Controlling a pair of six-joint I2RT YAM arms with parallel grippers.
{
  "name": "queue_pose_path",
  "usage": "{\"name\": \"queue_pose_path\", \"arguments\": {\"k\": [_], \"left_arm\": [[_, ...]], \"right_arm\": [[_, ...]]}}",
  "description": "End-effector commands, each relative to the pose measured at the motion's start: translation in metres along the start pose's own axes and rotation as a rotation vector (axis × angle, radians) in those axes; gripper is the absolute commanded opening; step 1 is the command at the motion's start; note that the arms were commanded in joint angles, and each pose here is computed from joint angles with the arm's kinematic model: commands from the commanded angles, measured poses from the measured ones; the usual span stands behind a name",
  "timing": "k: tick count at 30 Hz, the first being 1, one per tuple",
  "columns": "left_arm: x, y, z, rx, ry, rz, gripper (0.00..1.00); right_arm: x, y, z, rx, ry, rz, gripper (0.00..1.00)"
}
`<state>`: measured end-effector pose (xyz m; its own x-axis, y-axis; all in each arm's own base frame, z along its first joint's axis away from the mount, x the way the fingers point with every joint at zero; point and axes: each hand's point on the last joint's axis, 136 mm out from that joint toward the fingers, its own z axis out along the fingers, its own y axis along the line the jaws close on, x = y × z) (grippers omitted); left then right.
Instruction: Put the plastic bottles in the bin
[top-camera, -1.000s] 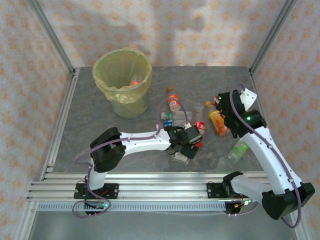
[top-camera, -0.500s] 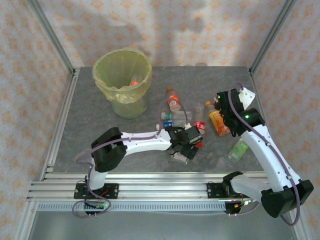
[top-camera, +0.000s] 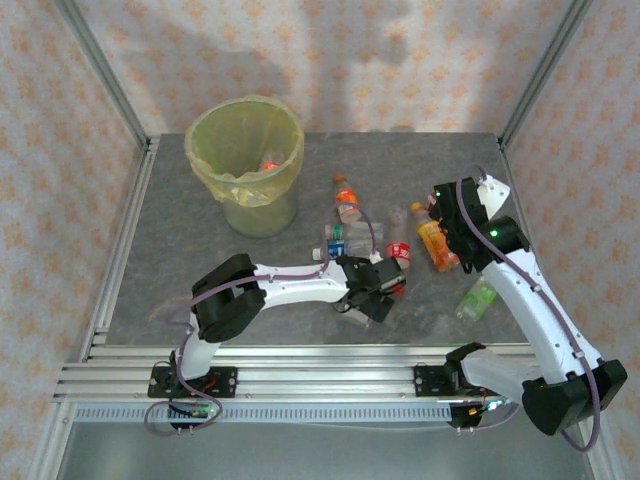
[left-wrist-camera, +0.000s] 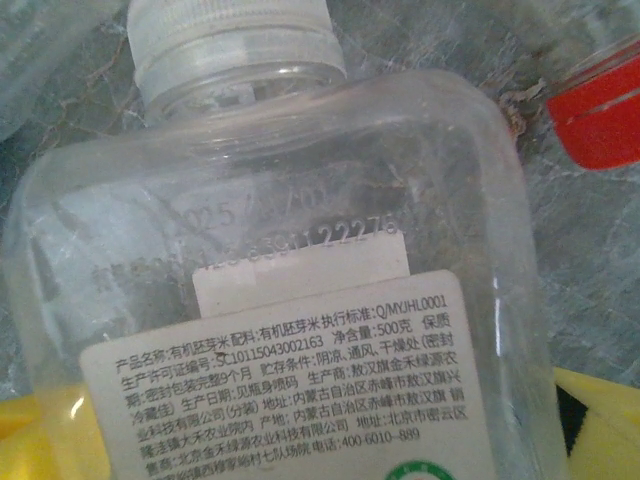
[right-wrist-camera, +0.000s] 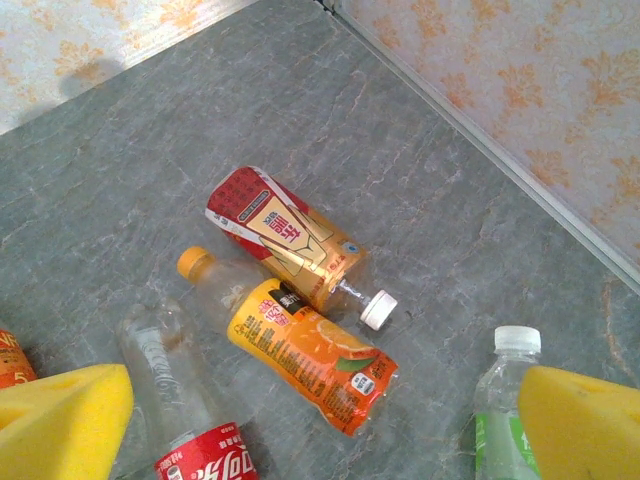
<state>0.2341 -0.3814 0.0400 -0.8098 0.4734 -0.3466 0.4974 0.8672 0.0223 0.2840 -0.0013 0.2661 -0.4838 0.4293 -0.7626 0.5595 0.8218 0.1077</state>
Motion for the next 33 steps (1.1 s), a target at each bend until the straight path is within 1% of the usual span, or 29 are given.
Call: {"name": "queue_pose_path", "arguments": {"k": [1, 3, 5, 7, 11, 17, 18, 23, 28, 31, 33], "left_arm": [[0.009, 0.008, 0.008, -0.056, 0.022, 0.014, 1.0], [0.01, 0.009, 0.01, -0.061, 0.025, 0.02, 0.95], [0.01, 0.01, 0.008, -0.064, 0.022, 0.026, 0.88], [0.009, 0.011, 0.003, -0.064, 0.013, 0.035, 0.81], [0.008, 0.011, -0.009, -0.057, -0.002, 0.054, 0.7], [-0.002, 0.01, -0.045, -0.029, -0.063, 0.092, 0.68], [-0.007, 0.009, -0.058, -0.015, -0.089, 0.097, 0.68], [-0.021, 0.006, -0.097, 0.052, -0.17, 0.123, 0.66], [-0.035, 0.001, -0.135, 0.116, -0.245, 0.142, 0.66], [-0.049, 0.004, -0.165, 0.121, -0.315, 0.162, 0.66], [-0.063, 0.01, -0.192, 0.102, -0.385, 0.18, 0.66]], "right_arm": [[-0.001, -0.001, 0.0, -0.002, -0.01, 0.003, 0.99], [-0.002, -0.001, 0.0, -0.002, -0.012, 0.005, 0.99], [-0.002, -0.002, -0.001, -0.002, -0.014, 0.008, 0.99], [-0.002, -0.004, -0.002, -0.001, -0.019, 0.016, 0.99], [-0.004, -0.007, -0.004, 0.002, -0.031, 0.03, 0.99], [-0.009, -0.016, -0.012, 0.023, -0.047, 0.042, 0.99], [-0.01, -0.018, -0.014, 0.021, -0.051, 0.044, 0.99], [-0.014, -0.027, -0.024, 0.021, -0.071, 0.064, 0.99], [-0.014, -0.039, -0.027, 0.07, -0.072, 0.079, 0.99], [-0.01, -0.046, -0.027, 0.106, -0.064, 0.089, 0.99], [-0.008, -0.049, -0.025, 0.129, -0.061, 0.081, 0.99]]}}
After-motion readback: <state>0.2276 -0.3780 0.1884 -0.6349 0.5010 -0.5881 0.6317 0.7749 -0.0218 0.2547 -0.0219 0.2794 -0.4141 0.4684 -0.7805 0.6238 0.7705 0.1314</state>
